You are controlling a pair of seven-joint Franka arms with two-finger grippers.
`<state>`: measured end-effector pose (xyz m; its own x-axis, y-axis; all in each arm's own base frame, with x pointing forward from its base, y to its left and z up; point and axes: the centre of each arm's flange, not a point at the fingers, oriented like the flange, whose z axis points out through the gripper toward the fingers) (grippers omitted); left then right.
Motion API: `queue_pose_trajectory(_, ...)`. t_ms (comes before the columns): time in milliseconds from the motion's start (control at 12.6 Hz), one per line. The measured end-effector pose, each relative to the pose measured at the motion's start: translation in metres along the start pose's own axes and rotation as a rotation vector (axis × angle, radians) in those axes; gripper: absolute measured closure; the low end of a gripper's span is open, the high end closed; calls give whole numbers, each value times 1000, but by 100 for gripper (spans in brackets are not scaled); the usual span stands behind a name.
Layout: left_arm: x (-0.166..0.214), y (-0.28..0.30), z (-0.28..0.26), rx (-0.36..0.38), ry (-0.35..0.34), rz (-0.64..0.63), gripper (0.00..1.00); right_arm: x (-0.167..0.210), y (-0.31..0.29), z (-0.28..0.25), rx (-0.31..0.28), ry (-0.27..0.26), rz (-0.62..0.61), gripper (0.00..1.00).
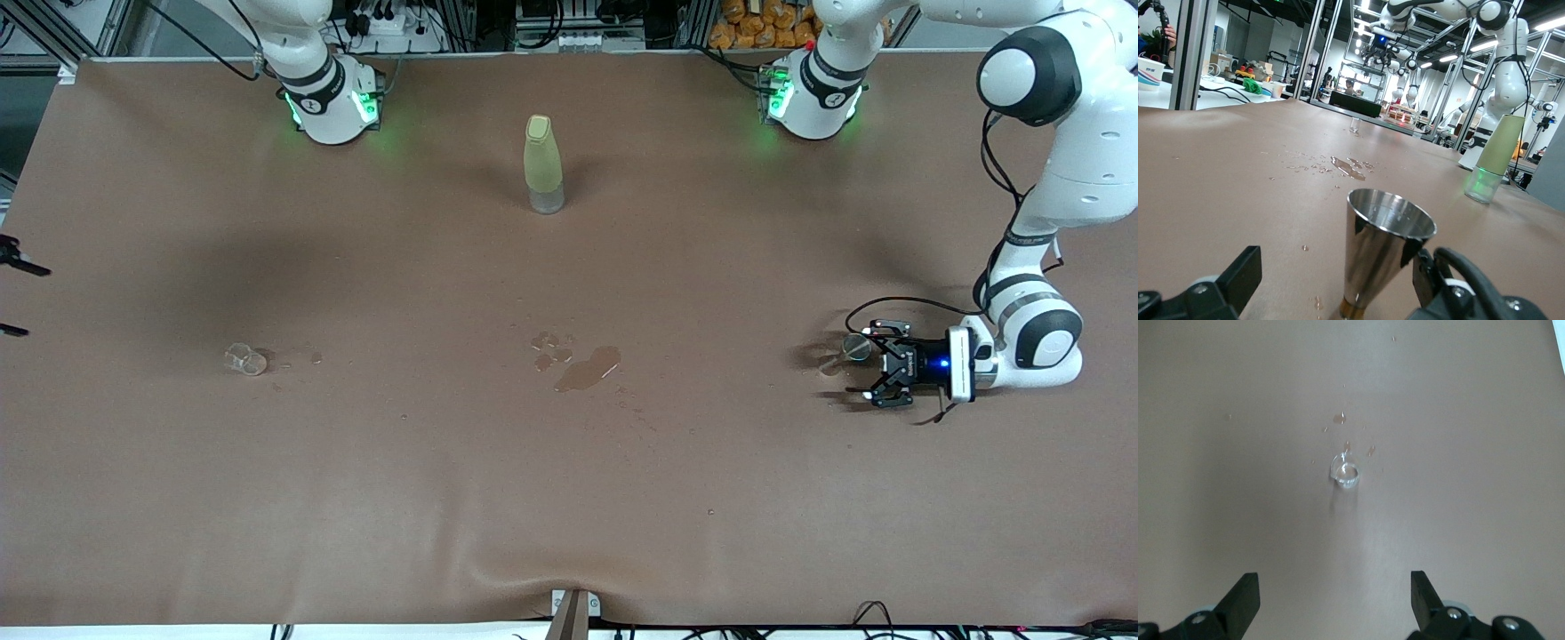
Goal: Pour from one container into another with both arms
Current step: 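Lower the left gripper around the steel jigger and close it, then reach the right gripper toward the glass beaker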
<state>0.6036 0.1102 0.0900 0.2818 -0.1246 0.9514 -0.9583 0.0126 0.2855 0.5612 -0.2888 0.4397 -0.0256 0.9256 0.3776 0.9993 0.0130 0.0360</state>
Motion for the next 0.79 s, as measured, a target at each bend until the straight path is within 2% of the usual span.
queue_pose_trajectory(317,0,-1,1,0,-1,28,2,-25,7,55,-36,140,-93,0)
queue_pose_trajectory(555,0,-1,0,0,-1,38,29,-41,6,96,-73,241,-126,0)
queue_pose_trajectory(793,0,-1,0,1,-1,37,33,-56,1,137,-110,334,-143,0)
